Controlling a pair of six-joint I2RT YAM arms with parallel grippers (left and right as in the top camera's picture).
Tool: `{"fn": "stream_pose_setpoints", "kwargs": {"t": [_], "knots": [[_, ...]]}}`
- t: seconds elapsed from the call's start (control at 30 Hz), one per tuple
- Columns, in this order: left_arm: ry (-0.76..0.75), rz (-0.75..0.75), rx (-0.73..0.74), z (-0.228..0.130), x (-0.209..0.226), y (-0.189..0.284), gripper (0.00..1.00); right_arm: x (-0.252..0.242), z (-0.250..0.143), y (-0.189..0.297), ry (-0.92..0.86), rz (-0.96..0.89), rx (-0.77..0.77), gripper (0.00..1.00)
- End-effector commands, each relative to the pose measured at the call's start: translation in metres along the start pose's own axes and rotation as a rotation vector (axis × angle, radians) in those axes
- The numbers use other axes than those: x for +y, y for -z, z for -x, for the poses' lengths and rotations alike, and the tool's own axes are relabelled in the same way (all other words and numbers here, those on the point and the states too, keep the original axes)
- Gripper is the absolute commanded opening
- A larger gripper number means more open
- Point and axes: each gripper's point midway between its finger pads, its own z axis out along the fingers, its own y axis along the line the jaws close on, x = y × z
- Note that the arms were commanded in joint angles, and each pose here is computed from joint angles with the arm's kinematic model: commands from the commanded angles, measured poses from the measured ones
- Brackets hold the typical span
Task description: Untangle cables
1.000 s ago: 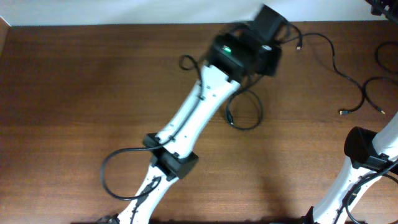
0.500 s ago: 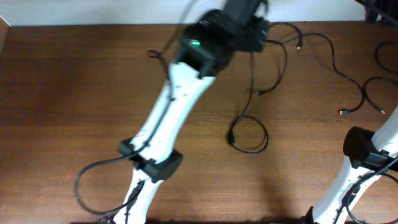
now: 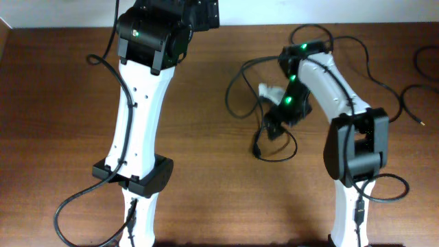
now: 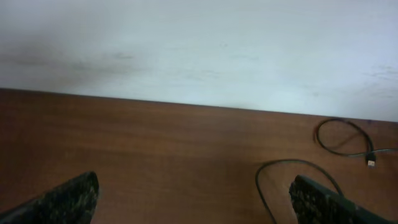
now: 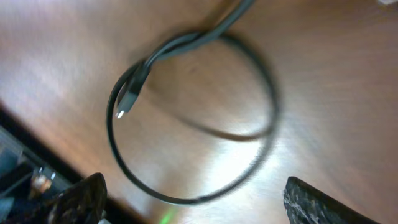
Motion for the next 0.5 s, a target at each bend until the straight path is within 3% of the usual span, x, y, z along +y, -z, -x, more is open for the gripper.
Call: {"fn": "stream_pose_setpoints", "kwargs": {"t": [0.0, 0.1, 0.23, 0.3, 0.37, 0.47], "knots": [[0.001, 0.01, -0.024, 0.007, 0.009, 0.016, 0.99, -0.002, -0.009, -0.043, -0.07, 0.019, 0.034, 0.9], [-0.01, 0.019, 0.004, 0.0, 0.011, 0.016, 0.99, -0.016, -0.007, -0.055, -0.17, -0.025, 0.016, 0.9], [-0.01, 0.019, 0.006, -0.001, 0.011, 0.016, 0.99, -0.064, -0.009, -0.043, -0.351, -0.29, 0.009, 0.89], [-0.011, 0.019, 0.007, -0.001, 0.011, 0.016, 0.99, -0.065, 0.001, -0.031, -0.361, -0.292, -0.037, 0.9], [-0.011, 0.019, 0.007, -0.001, 0.011, 0.016, 0.99, -0.035, 0.019, 0.002, -0.205, -0.187, -0.102, 0.9], [-0.012, 0.02, 0.009, -0.002, 0.011, 0.016, 0.99, -0.032, 0.025, 0.021, -0.286, -0.181, -0.15, 0.9]]}}
